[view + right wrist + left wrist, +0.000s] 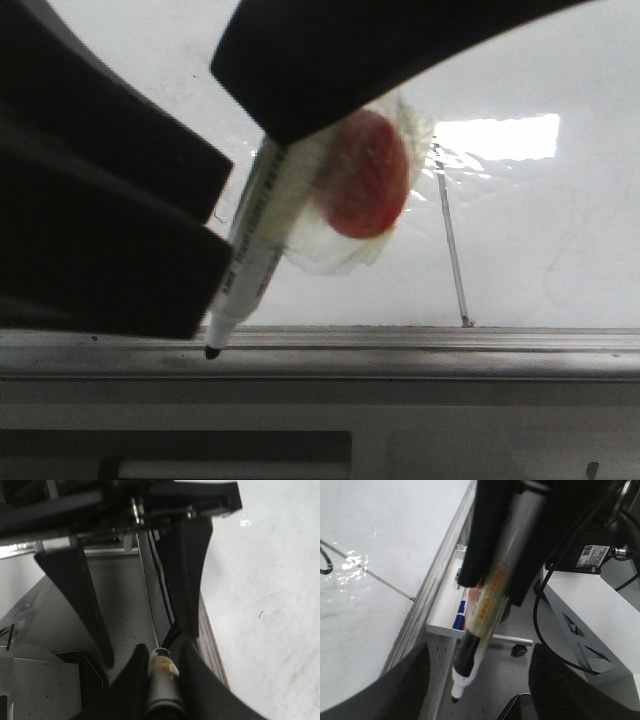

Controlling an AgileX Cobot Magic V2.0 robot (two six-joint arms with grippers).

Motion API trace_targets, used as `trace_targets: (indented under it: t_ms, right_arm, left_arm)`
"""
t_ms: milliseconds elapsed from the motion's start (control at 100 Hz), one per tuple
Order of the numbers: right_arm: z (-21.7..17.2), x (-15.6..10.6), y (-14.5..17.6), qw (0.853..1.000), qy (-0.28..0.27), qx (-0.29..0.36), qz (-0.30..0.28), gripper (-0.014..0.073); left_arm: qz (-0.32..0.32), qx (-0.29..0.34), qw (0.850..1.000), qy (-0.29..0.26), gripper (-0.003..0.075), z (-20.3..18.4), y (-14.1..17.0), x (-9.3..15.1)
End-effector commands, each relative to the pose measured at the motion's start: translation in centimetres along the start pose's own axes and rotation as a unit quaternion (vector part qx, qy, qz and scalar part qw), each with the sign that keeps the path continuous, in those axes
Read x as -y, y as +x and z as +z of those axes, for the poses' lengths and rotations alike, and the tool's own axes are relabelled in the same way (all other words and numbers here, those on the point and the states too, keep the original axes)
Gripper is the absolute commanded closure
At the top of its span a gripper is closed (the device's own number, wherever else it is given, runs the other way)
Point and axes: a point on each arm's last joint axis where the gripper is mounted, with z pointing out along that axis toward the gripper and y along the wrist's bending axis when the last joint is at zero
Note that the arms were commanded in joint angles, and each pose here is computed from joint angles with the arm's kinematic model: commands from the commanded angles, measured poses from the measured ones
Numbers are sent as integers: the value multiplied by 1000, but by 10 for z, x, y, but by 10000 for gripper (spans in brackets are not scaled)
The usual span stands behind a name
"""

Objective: Write number 9 on whiteboard

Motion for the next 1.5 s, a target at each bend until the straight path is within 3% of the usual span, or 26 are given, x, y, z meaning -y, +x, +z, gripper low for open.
trace_targets:
  t_ms: [0,110,180,390,800,900,1040,1110,1310,1410,1490]
  right_arm:
    - [-9,4,-17,998,18,59,-5,638]
    - [-9,4,-17,998,18,59,-5,638]
    - [-9,4,-17,998,18,59,-5,638]
    - [-9,5,-19,998,21,67,-5,638]
    - [-10,6,-22,996,26,84,-3,624]
    - [-12,6,-22,996,27,89,-3,506]
    - [-26,8,-23,993,46,107,-24,198]
    - [-42,9,-24,989,64,128,-40,130]
    - [-95,15,-20,971,128,193,-61,210]
    - [-120,18,-14,961,159,221,-44,370]
    - [-135,19,-10,954,179,240,-21,578]
  left_arm:
    - [-14,30,999,-5,326,6,-17,-4]
    - [-36,34,999,-7,365,12,-19,-8]
    - [-42,33,999,-6,428,14,-18,-9]
    - [-42,33,999,-7,743,14,-18,-10]
    - [-40,34,999,-6,741,13,-19,-9]
    - [-41,36,999,6,741,13,-19,-7]
    - [-51,32,998,12,741,13,-18,-6]
    - [-50,34,998,11,741,11,-19,-5]
    - [-76,37,996,-17,741,5,-14,-4]
    - [-102,37,994,-28,741,4,-13,-6]
    - [-124,39,990,-45,741,4,-13,-9]
